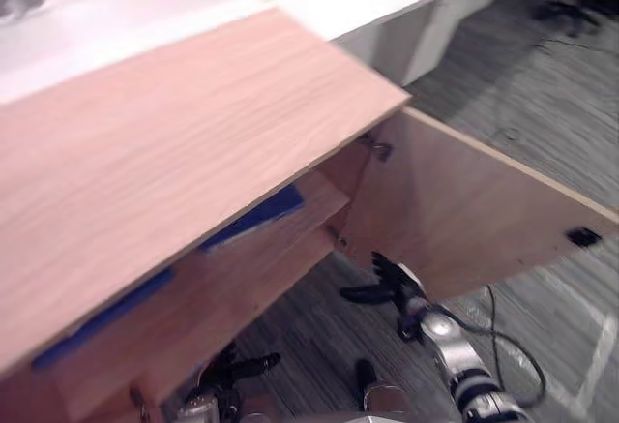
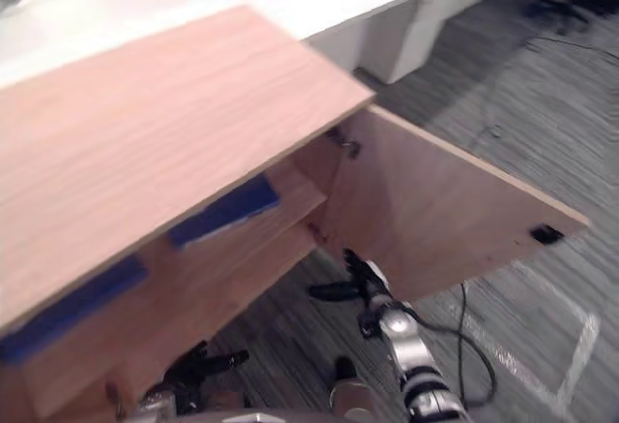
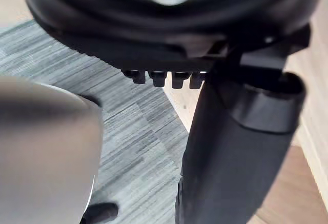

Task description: Walk over to the cabinet, pick up the folder, carry it to the office cabinet, place the folder inside the office cabinet, then close the office cabinet door

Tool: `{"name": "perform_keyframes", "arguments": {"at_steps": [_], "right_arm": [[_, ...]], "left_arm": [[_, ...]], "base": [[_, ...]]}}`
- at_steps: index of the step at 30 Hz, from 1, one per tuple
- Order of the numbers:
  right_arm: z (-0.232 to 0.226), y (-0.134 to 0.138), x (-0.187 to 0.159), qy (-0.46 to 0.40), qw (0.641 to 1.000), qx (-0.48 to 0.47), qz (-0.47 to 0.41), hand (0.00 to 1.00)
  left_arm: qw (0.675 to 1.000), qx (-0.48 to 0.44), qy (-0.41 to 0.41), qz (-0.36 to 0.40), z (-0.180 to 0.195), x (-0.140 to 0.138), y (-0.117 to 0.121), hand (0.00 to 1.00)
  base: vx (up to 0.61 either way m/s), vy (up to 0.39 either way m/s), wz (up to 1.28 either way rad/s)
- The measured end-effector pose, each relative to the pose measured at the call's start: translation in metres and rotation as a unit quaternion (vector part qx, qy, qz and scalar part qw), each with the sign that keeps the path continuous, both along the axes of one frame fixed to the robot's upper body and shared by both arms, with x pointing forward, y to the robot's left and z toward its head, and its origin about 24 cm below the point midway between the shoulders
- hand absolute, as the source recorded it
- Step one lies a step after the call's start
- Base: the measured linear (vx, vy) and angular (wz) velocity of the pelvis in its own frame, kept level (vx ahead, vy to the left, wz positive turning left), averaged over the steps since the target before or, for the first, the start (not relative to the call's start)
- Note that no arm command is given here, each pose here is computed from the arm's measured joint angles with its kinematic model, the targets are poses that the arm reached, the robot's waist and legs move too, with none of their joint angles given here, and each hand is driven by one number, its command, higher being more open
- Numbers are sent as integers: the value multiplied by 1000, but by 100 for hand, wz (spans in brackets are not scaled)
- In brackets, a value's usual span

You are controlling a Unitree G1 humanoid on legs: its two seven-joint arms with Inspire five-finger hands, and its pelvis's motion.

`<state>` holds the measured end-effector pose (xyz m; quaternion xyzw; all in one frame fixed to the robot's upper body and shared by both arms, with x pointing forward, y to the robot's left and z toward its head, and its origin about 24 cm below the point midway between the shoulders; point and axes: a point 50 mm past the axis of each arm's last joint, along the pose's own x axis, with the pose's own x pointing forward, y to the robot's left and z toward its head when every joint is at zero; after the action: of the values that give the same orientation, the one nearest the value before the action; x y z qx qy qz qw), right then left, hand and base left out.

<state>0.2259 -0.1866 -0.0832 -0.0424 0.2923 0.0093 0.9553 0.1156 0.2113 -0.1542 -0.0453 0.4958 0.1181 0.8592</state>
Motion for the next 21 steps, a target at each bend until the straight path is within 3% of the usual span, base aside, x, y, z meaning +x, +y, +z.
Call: {"name": "perform_keyframes", "arguments": {"at_steps": [5,10,15,21], "right_arm": [[-20,-31,-42,50,993,-42,-93,100],[-21,-26,-42,46,990,-19,-129,100],[-22,-47,-51,48,977,-23,-208,100],[-12,-66,-49,24,966,-29,-257,100]], "left_arm": [[998,-4,42,45,-10,-25,-7,100],[995,14,57,76,-11,-38,1,100],[989,13,99,106,-17,-75,-2,100],[986,22,102,130,-15,-80,8,100]], "base": [[-15,3,-73],[-32,-90,-13],[-73,-115,-20],[-109,-91,-16]]}}
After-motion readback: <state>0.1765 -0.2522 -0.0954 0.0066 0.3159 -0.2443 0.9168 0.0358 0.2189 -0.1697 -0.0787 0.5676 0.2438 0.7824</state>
